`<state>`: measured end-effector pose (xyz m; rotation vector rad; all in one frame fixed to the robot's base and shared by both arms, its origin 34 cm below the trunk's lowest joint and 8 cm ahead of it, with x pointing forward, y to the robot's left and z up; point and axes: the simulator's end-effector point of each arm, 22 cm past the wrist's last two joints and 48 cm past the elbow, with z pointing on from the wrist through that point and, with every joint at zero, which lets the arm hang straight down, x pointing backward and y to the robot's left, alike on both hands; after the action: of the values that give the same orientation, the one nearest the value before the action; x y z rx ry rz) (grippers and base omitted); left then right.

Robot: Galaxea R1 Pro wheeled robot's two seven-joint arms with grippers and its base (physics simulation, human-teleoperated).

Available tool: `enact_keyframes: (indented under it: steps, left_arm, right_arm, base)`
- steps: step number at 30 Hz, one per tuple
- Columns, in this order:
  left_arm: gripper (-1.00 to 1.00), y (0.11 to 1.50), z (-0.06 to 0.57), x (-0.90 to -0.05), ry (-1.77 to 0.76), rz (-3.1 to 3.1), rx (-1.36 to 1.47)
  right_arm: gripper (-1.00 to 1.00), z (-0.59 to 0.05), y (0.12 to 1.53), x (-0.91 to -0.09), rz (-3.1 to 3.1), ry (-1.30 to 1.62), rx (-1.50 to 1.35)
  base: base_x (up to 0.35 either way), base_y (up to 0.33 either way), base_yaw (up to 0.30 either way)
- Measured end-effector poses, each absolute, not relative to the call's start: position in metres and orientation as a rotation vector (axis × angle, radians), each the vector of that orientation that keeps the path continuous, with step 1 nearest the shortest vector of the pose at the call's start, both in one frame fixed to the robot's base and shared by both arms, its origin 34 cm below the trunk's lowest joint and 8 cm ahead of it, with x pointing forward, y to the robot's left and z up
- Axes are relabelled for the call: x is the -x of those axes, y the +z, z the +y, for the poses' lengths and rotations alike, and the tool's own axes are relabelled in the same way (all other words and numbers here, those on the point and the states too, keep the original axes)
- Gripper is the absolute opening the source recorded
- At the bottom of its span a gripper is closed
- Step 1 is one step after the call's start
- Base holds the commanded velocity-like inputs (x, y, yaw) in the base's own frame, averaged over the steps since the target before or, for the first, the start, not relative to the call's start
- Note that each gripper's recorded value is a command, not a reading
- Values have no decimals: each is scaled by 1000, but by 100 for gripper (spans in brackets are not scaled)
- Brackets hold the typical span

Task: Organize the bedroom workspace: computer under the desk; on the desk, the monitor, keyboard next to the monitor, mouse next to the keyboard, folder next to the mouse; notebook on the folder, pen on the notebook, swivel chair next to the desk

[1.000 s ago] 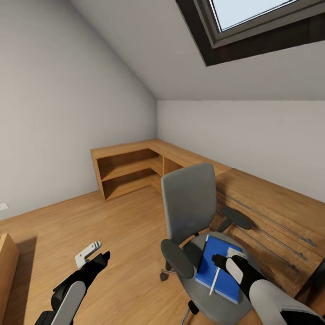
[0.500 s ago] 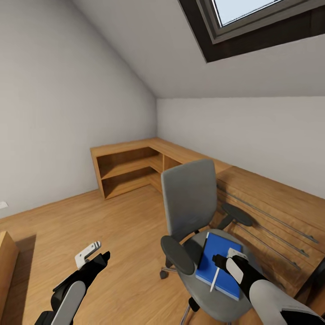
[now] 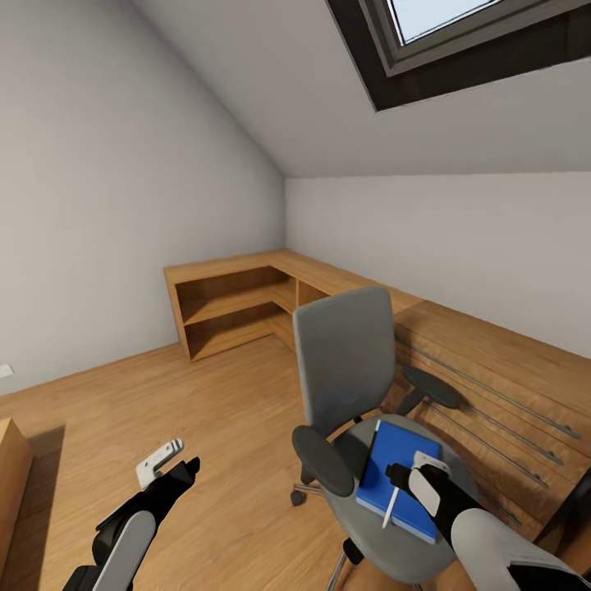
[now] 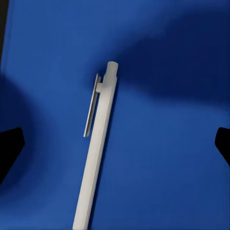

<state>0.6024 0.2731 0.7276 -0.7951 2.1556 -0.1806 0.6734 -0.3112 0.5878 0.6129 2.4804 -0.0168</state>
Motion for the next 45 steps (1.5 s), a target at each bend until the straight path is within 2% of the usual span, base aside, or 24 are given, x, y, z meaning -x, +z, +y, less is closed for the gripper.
enact_keyframes:
  steps: [45]
  left_arm:
    - [100,729,270,-602,-139,2155,757]
  right_arm:
    - [100,-303,595,-682,2456,-5,-610]
  base:
    - [0,24,0]
